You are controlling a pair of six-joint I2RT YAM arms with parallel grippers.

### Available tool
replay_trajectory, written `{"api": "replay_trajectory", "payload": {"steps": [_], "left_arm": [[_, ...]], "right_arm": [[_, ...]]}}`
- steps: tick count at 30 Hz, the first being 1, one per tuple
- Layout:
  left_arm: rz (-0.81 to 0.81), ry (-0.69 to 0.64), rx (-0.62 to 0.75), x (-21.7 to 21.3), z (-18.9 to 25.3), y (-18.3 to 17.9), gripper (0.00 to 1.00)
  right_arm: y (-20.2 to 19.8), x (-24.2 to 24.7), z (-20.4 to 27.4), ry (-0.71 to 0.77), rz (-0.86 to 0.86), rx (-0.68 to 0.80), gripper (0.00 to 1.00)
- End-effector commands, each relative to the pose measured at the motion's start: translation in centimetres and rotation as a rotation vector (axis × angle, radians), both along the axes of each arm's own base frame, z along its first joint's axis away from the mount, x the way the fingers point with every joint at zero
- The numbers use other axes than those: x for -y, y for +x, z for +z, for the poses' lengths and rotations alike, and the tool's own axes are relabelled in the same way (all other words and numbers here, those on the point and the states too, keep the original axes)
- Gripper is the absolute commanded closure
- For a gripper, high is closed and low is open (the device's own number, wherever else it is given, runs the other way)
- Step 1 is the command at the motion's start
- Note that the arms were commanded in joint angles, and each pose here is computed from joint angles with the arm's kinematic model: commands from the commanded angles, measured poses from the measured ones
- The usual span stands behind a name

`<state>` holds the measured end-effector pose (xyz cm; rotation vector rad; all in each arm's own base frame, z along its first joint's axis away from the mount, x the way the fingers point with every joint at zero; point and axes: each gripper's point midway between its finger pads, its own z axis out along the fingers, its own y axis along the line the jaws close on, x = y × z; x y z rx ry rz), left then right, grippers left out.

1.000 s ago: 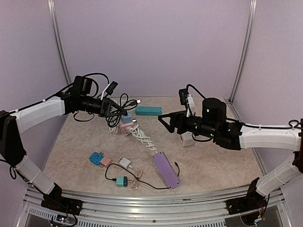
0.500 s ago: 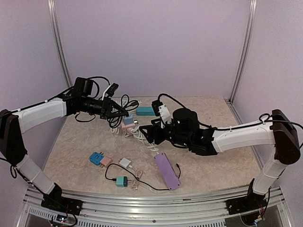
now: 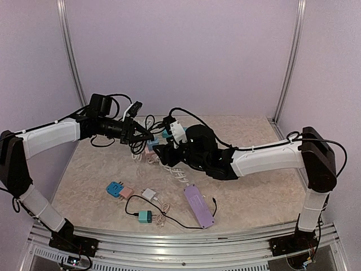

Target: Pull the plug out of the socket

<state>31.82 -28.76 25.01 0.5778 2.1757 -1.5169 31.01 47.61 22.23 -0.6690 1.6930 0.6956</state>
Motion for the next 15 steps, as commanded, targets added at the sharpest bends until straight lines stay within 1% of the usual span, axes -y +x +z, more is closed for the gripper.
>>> {"api": "replay_trajectory", "payload": {"steps": [1, 9, 12, 15], "left_arm": [[-0.063, -0.084, 0.125, 1.1, 3.5, -0.9, 1.0], [-0.084, -0.089, 0.133, 1.8, 3.9, -1.9, 1.0], [-0.088, -0.088, 0.132, 2.0, 3.8, -2.1, 1.0], [-0.094, -0.091, 0.133, 2.1, 3.9, -2.3, 1.0]], "right_arm": [[-0.1, -1.6, -1.6, -0.08, -0.005, 0.017, 0.33], [2.2, -2.1, -3.0, -0.137, -0.123, 0.013, 0.39], [2.2, -2.6, -3.4, -0.136, -0.114, 0.012, 0.4], [2.4, -2.9, -3.7, -0.14, -0.115, 0.011, 0.45]]}}
